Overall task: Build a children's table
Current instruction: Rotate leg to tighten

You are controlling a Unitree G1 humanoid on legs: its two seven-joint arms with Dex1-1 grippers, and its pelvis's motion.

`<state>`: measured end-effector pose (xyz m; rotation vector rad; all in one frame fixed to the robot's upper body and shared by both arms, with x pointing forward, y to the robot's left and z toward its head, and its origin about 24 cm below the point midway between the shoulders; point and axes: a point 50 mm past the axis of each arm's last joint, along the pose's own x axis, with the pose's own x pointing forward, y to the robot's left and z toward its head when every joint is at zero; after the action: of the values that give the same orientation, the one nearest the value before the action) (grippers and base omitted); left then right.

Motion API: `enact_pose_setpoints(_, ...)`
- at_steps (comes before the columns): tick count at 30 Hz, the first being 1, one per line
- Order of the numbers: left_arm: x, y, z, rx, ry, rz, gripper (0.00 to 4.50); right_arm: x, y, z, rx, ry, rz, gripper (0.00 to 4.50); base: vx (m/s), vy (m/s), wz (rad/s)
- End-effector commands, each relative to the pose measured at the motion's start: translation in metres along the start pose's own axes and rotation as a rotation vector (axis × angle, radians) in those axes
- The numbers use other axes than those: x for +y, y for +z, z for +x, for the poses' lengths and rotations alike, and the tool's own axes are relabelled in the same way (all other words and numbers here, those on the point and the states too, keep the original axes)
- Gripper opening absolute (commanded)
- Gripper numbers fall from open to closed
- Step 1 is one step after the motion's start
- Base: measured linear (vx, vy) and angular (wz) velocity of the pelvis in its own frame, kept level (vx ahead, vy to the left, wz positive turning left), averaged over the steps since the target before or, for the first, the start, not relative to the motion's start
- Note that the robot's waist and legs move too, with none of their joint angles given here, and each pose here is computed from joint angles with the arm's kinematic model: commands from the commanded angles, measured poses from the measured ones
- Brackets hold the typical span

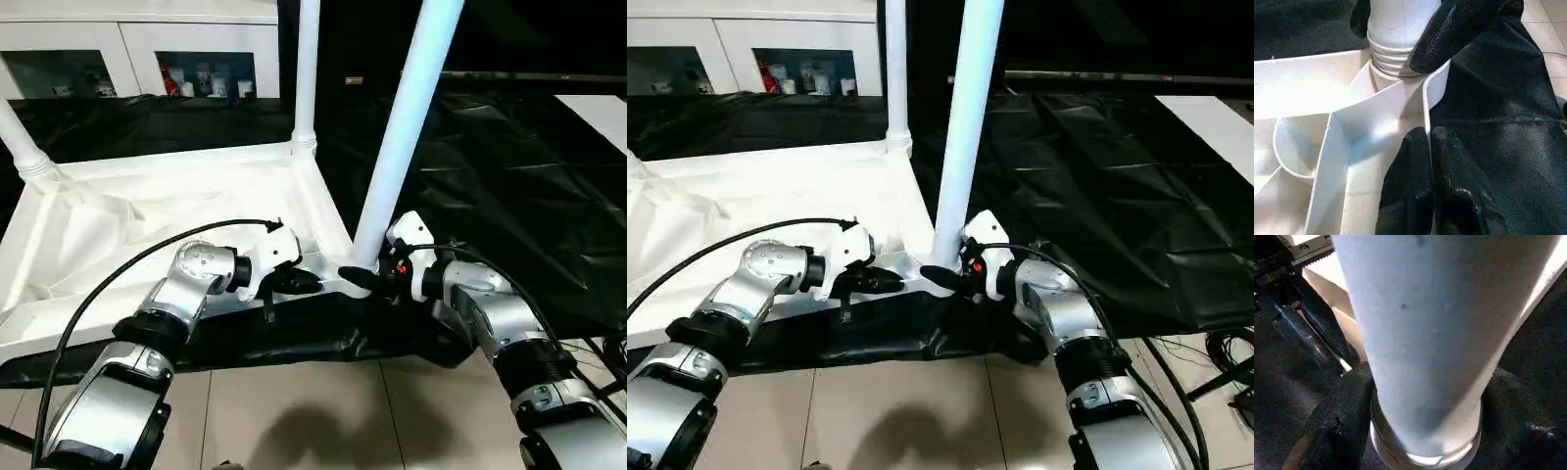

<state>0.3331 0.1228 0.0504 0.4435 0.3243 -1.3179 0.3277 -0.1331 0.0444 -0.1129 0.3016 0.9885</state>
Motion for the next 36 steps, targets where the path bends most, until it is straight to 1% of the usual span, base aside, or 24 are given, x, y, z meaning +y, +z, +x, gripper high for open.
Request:
enact_pose_setpoints(1, -0.006, -0.004, 0.002, -0.050, -0.016, -0.031, 0.00, 0.003, -0.001, 0.001, -0.006, 0.020, 0.011, 2.73, 0.000, 0.000, 0.00)
enact_pose_setpoints(5, -0.007, -0.004, 0.003, -0.053, -0.015, -0.040, 0.00, 0.003, -0.003, 0.002, -0.021, -0.021, 0.035, 2.72, 0.000, 0.000, 0.00)
enact_pose_setpoints(6, -0.006, -0.004, 0.006, -0.043, 0.011, -0.047, 0.00, 0.001, -0.006, 0.004, -0.032, -0.089, 0.069, 2.72, 0.000, 0.000, 0.00)
enact_pose_setpoints(7, -0.006, -0.004, 0.007, -0.040, 0.019, -0.047, 0.00, 0.001, -0.007, 0.004, -0.034, -0.102, 0.076, 2.71, 0.000, 0.000, 0.00)
enact_pose_setpoints(8, -0.003, -0.003, 0.015, -0.023, 0.085, -0.055, 0.00, -0.003, -0.013, 0.008, -0.049, -0.238, 0.148, 2.70, 0.000, 0.000, 0.00)
enact_pose_setpoints(9, -0.002, -0.003, 0.018, -0.022, 0.108, -0.061, 0.00, -0.005, -0.015, 0.010, -0.053, -0.296, 0.180, 2.70, 0.000, 0.000, 0.00)
enact_pose_setpoints(10, -0.001, -0.002, 0.020, -0.021, 0.116, -0.064, 0.00, -0.005, -0.016, 0.011, -0.054, -0.317, 0.191, 2.70, 0.000, 0.000, 0.00)
enact_pose_setpoints(11, 0.000, 0.000, 0.028, -0.014, 0.155, -0.089, 0.00, -0.009, -0.021, 0.014, -0.046, -0.464, 0.235, 2.70, 0.000, 0.000, 0.00)
enact_pose_setpoints(12, 0.000, 0.002, 0.032, -0.011, 0.169, -0.088, 0.00, -0.009, -0.022, 0.015, -0.047, -0.502, 0.254, 2.70, 0.000, 0.000, 0.00)
enact_pose_setpoints(13, 0.001, 0.004, 0.034, -0.009, 0.177, -0.088, 0.00, -0.010, -0.022, 0.015, -0.047, -0.526, 0.266, 2.70, 0.000, 0.000, 0.00)
enact_pose_setpoints(14, 0.001, 0.008, 0.041, -0.003, 0.201, -0.085, 0.00, -0.011, -0.023, 0.018, -0.042, -0.598, 0.287, 2.70, 0.000, 0.000, 0.00)
enact_pose_setpoints(16, 0.001, 0.013, 0.049, 0.000, 0.237, -0.084, 0.00, -0.011, -0.024, 0.021, -0.022, -0.659, 0.300, 2.70, 0.000, 0.000, 0.00)
enact_pose_setpoints(18, 0.000, 0.022, 0.061, 0.000, 0.254, -0.077, 0.00, -0.008, -0.022, 0.028, -0.012, -0.690, 0.290, 2.70, 0.000, 0.000, 0.00)
enact_pose_setpoints(21, -0.002, 0.027, 0.067, -0.010, 0.247, -0.067, 0.00, -0.003, -0.021, 0.034, -0.010, -0.675, 0.285, 2.70, 0.000, 0.000, 0.00)
enact_pose_setpoints(24, -0.002, 0.028, 0.068, -0.012, 0.241, -0.060, 0.00, -0.002, -0.019, 0.036, -0.025, -0.668, 0.279, 2.70, 0.000, 0.000, 0.00)
enact_pose_setpoints(25, -0.002, 0.027, 0.067, -0.011, 0.242, -0.056, 0.00, -0.001, -0.014, 0.038, -0.065, -0.641, 0.276, 3.04, 0.000, 0.000, 0.00)
enact_pose_setpoints(26, -0.002, 0.026, 0.066, -0.009, 0.242, -0.054, 0.00, -0.001, -0.013, 0.038, -0.079, -0.629, 0.273, 3.04, 0.000, 0.000, 0.00)
enact_pose_setpoints(28, -0.001, 0.023, 0.063, -0.008, 0.240, -0.051, 0.00, 0.000, -0.008, 0.039, -0.104, -0.579, 0.262, 3.41, 0.000, 0.000, 0.00)
enact_pose_setpoints(29, -0.001, 0.022, 0.061, -0.008, 0.238, -0.050, 0.00, 0.001, -0.007, 0.039, -0.111, -0.554, 0.255, 3.44, 0.000, 0.000, 0.00)
enact_pose_setpoints(30, -0.002, 0.020, 0.059, -0.016, 0.223, -0.045, 0.00, 0.002, -0.004, 0.039, -0.118, -0.514, 0.241, 3.49, 0.000, 0.000, 0.00)
enact_pose_setpoints(31, -0.002, 0.017, 0.053, -0.028, 0.198, -0.041, 0.00, 0.002, -0.001, 0.037, -0.115, -0.455, 0.189, 3.59, 0.000, 0.000, 0.00)
enact_pose_setpoints(33, -0.003, 0.015, 0.049, -0.041, 0.174, -0.036, 0.00, 0.001, 0.001, 0.034, -0.107, -0.412, 0.155, 3.59, 0.000, 0.000, 0.00)
enact_pose_setpoints(34, -0.004, 0.011, 0.041, -0.053, 0.141, -0.038, 0.00, 0.000, 0.003, 0.028, -0.103, -0.346, 0.119, 3.59, 0.000, 0.000, 0.00)
enact_pose_setpoints(36, -0.004, 0.007, 0.032, -0.051, 0.111, -0.036, 0.00, 0.000, 0.004, 0.021, -0.094, -0.264, 0.079, 3.59, 0.000, 0.000, 0.00)
